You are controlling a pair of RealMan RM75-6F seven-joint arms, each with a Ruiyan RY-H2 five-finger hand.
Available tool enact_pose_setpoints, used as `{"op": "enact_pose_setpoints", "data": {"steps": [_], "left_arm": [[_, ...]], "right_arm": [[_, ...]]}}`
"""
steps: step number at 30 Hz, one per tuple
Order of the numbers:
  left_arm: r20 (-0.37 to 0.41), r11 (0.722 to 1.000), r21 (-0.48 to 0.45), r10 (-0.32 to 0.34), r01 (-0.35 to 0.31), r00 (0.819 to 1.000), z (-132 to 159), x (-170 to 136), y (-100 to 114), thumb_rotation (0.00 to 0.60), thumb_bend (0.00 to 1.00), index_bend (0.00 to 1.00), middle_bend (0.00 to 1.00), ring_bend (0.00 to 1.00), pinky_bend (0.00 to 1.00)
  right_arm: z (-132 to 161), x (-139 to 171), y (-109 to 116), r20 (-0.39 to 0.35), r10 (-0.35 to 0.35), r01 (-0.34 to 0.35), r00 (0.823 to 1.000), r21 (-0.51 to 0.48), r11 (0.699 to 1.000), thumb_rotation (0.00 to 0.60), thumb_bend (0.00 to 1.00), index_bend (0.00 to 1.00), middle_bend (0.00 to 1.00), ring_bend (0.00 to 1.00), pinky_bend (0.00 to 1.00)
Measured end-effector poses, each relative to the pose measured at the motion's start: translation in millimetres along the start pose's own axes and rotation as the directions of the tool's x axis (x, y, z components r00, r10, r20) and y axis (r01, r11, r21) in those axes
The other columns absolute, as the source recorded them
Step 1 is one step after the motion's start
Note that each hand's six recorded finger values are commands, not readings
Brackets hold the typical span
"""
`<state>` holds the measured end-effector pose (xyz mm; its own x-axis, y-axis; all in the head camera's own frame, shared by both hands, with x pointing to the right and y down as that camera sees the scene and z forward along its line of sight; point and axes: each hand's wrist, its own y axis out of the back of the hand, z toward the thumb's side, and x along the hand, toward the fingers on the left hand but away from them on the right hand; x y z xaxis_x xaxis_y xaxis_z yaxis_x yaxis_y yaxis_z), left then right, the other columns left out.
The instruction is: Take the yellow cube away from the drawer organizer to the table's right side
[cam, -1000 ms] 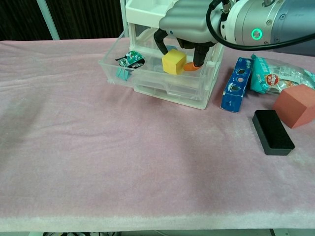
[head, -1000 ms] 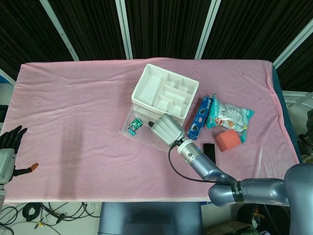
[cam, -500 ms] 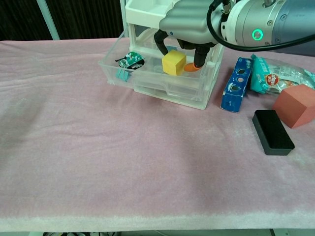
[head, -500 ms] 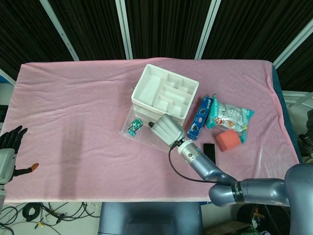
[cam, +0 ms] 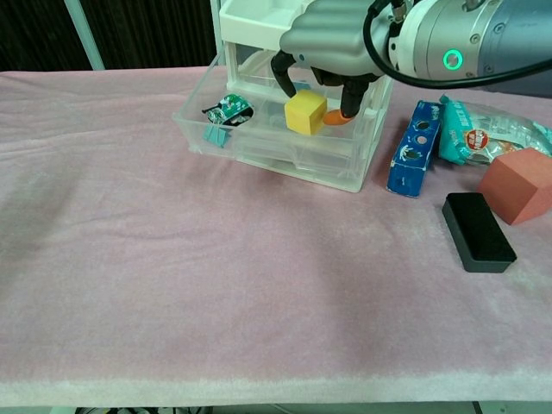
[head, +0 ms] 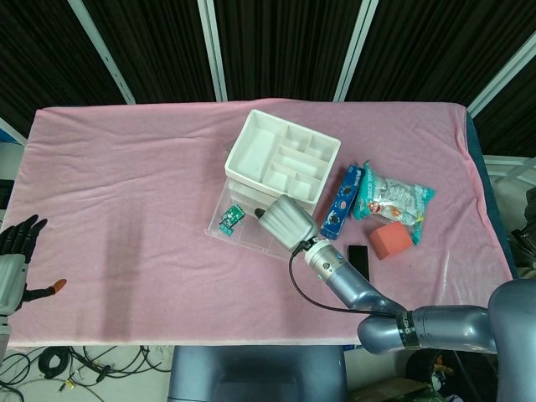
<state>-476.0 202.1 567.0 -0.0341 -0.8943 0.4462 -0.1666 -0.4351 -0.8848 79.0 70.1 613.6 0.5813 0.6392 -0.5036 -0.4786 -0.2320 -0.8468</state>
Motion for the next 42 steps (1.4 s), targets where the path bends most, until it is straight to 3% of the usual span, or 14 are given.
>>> {"op": "enact_pose_setpoints", "data": {"steps": [12, 22, 28, 42], "left_arm": [[-0.002, 1.0, -0.001, 0.002, -0.002, 1.0, 0, 0, 0, 0.6, 0.0, 0.0, 0.0, 0.0, 0.0], [-0.003, 1.0, -0.004, 0.003, -0.003, 1.0, -1, 1, 0, 0.6, 0.0, 0.0, 0.0, 0.0, 0.0], [-0.005, 1.0, -0.006, 0.002, -0.002, 1.0, -1, 1, 0, 0.6, 0.0, 0.0, 0.0, 0.0, 0.0], [-0.005, 1.0, 0.0, 0.004, -0.004, 1.0, -1, 1, 1, 0.6, 0.0, 0.0, 0.0, 0.0, 0.0]], "right_arm": [[1, 1, -3, -0.003, 0.008, -0.008, 1.0, 0.004, 1.0, 0.6, 0.2, 0.42, 1.0, 1.0, 0.92], [6, 1, -5, -0.018, 0.008, -0.008, 1.0, 0.007, 1.0, 0.6, 0.26, 0.61, 1.0, 1.0, 0.92], [6, 2, -2, -0.017, -0.004, 0.004, 1.0, 0.004, 1.0, 0.6, 0.26, 0.63, 1.0, 1.0, 0.92], [-17, 17, 29, 0.023, -0.076, 0.076, 0.997, 0.001, 0.997, 0.6, 0.26, 0.63, 1.0, 1.0, 0.92]]}}
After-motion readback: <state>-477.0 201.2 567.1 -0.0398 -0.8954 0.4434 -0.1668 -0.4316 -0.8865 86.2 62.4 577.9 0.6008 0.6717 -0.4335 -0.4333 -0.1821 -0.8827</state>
